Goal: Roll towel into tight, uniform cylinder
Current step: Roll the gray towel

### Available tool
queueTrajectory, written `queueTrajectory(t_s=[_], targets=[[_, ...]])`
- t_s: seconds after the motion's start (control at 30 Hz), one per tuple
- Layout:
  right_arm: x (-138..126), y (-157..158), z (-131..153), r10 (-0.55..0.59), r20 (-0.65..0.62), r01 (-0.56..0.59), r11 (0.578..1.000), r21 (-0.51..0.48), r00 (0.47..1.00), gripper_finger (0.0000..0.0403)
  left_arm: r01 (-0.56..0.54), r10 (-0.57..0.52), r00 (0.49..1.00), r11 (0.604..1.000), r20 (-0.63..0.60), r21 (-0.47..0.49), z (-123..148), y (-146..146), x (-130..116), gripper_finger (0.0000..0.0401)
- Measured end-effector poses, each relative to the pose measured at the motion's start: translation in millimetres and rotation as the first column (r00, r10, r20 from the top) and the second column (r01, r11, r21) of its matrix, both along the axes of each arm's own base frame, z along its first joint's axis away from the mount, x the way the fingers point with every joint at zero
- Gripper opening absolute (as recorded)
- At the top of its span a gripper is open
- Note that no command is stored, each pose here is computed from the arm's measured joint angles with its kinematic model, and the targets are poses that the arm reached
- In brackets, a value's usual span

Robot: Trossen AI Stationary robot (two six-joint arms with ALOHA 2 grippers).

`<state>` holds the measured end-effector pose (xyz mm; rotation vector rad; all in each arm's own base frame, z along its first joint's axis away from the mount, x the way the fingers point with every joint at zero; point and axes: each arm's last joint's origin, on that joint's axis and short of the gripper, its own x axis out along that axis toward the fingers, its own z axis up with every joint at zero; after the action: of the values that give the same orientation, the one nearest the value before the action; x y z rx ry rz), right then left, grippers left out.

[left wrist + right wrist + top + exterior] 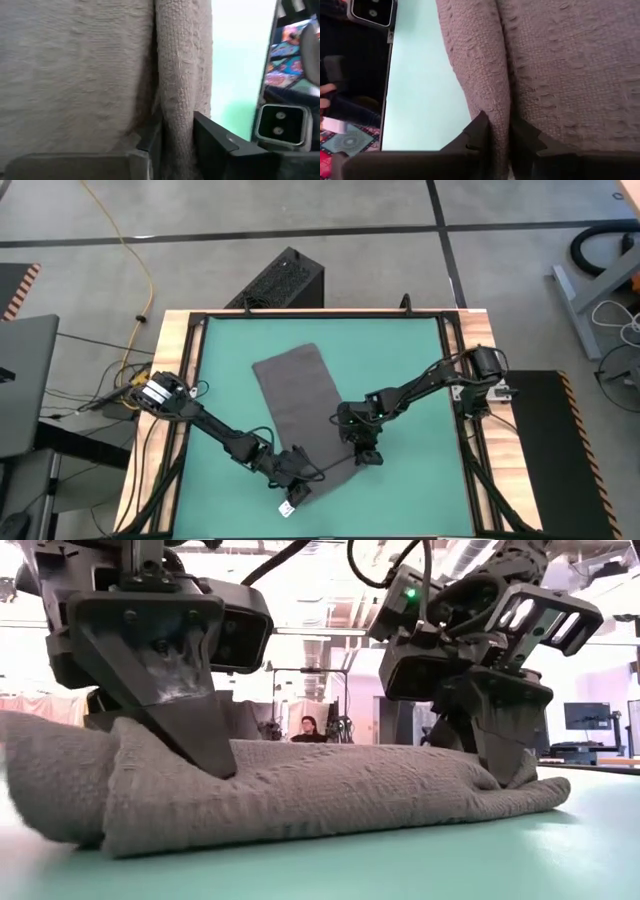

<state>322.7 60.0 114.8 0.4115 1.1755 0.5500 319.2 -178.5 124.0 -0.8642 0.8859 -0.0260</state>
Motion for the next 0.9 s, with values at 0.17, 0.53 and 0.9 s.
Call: queueTrajectory(t_s=[0.17, 0.53, 0.9], targets=[[0.4, -4.5, 3.1, -0.022, 0.006, 0.022, 1.000, -0.006, 1.000, 0.0127, 0.011, -0.010, 1.000, 0.999, -0.023, 0.034, 11.6, 11.1, -2.4, 0.0110], [0.3, -6.7, 2.0, -0.030, -0.001, 0.030, 1.000, -0.009, 1.000, 0.0161, 0.042, -0.050, 0.993, 0.996, 0.107, 0.080, 54.0, 15.4, -11.1, 0.0111], [1.2, -6.6, 2.1, -0.047, -0.006, 0.047, 0.999, -0.003, 0.999, 0.0162, 0.016, -0.076, 0.973, 0.965, 0.219, 0.260, 17.8, 1.1, 3.9, 0.0112]])
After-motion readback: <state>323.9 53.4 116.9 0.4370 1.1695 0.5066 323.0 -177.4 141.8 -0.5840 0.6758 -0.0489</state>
